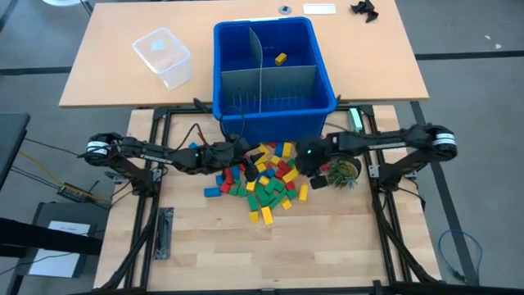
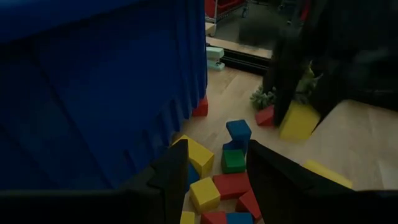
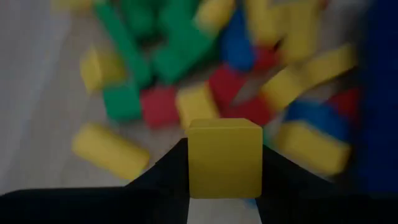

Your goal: Sort Items/Unsort Items

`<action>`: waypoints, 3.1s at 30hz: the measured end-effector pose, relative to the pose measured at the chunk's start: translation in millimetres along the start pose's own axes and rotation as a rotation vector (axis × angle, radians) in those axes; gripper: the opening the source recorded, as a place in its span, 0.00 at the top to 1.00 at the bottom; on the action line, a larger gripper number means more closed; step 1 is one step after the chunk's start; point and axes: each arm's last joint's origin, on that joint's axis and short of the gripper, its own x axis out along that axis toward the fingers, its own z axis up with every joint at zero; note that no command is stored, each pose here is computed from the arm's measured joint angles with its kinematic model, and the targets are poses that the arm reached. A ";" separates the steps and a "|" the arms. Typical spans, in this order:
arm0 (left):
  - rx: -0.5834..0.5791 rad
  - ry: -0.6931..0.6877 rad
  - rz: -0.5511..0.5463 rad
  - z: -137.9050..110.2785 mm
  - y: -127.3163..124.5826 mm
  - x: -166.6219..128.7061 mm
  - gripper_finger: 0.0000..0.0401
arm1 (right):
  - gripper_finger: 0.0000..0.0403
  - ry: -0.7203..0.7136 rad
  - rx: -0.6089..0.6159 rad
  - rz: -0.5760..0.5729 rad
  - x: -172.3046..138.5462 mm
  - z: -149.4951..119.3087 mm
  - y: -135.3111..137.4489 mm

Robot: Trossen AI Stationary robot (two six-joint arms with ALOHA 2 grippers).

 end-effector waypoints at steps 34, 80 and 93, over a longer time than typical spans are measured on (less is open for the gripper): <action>0.000 0.000 0.000 0.1 0.0 0.0 0.58 | 0.61 -0.455 0.746 -0.866 -87.5 -87.9 -299.7; 0.000 0.000 0.000 0.0 0.0 0.0 0.58 | 0.38 0.030 -0.257 0.313 -4.5 -2.9 30.2; 0.000 0.000 0.000 0.0 0.0 0.0 0.58 | 0.49 0.208 -0.512 0.311 66.0 -7.4 49.4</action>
